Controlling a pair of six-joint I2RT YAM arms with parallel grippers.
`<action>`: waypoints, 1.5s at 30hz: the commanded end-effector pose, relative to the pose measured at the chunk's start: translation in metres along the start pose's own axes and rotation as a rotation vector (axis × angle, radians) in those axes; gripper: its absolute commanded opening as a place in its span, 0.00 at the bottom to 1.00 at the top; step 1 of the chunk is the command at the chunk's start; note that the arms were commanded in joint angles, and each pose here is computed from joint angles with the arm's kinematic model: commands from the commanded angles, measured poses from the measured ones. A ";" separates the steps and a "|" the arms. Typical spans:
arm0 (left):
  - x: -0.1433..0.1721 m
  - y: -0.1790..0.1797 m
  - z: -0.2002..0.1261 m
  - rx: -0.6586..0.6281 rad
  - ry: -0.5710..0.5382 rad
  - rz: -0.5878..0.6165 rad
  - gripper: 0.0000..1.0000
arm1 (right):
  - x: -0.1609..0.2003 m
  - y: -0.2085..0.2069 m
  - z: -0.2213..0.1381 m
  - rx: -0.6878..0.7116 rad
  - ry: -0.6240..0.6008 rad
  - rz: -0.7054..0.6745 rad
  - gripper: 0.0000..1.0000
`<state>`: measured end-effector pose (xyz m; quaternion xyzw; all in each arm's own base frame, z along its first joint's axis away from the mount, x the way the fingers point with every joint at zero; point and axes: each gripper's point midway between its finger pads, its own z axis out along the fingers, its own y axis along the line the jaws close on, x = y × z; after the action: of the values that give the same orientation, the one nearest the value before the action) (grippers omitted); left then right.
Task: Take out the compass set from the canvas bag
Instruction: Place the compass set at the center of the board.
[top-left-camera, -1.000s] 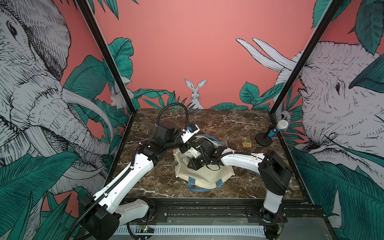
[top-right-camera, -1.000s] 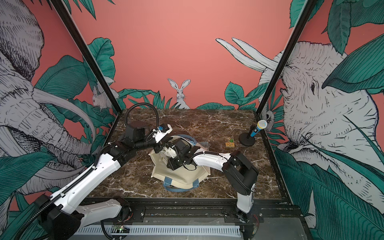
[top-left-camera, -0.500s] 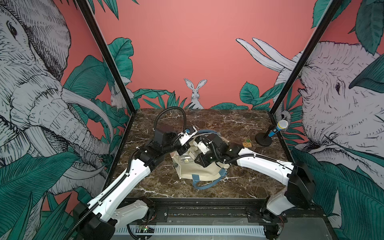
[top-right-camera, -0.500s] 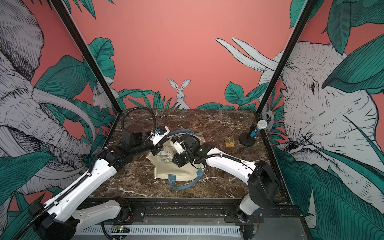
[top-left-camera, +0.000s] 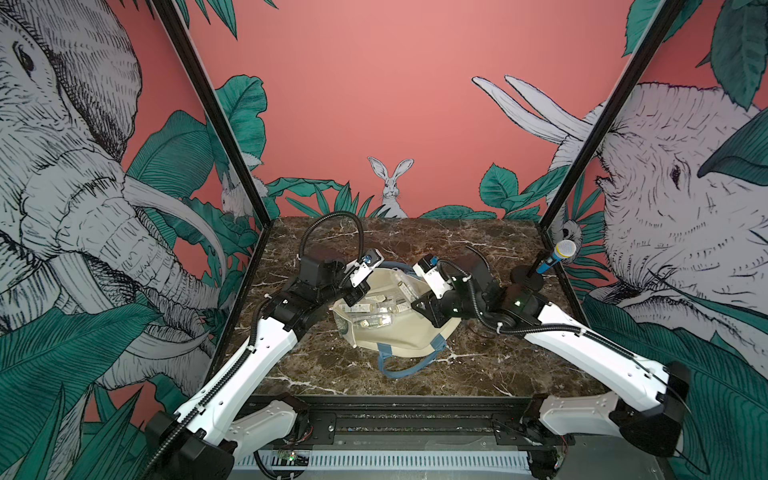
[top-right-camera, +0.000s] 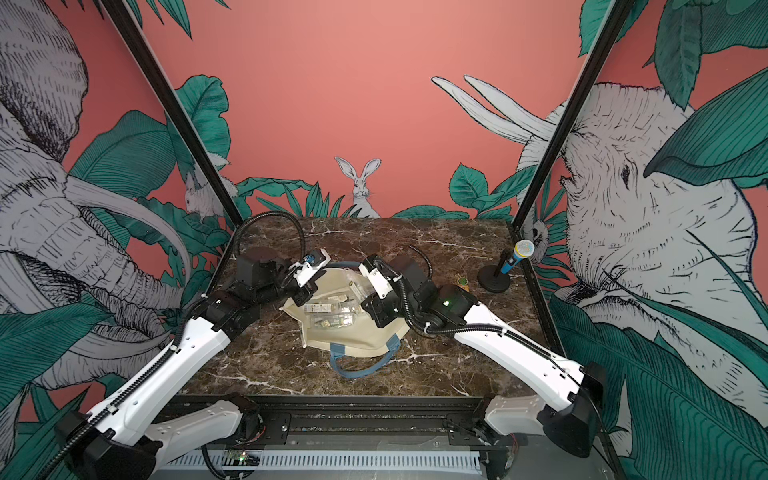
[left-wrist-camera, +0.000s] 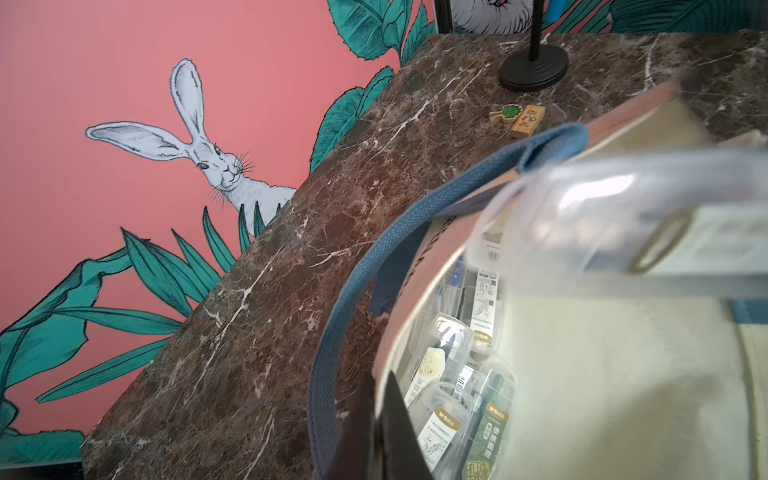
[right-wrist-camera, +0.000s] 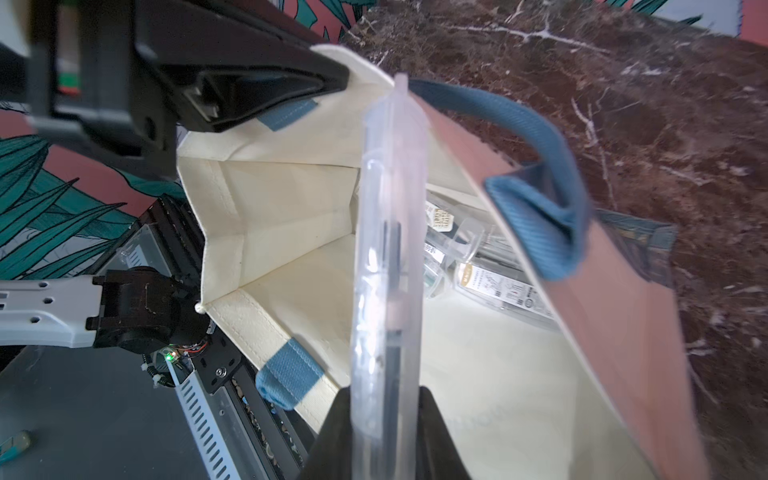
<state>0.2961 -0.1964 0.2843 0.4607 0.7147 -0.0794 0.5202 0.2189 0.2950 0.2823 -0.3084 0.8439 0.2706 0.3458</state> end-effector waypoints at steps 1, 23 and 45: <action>-0.023 0.014 -0.022 -0.048 -0.075 0.061 0.00 | -0.007 -0.026 -0.032 0.118 -0.073 0.007 0.12; -0.028 0.012 -0.030 -0.048 -0.103 0.089 0.00 | 0.125 -0.157 0.041 0.232 -0.063 0.559 0.10; -0.022 0.006 -0.025 -0.025 -0.103 0.081 0.00 | 0.197 -0.172 0.076 0.247 0.040 0.685 0.23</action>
<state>0.2881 -0.1889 0.2874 0.4772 0.7049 -0.0742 0.5195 0.2542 0.1645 0.0431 0.0247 0.9370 0.2518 0.2409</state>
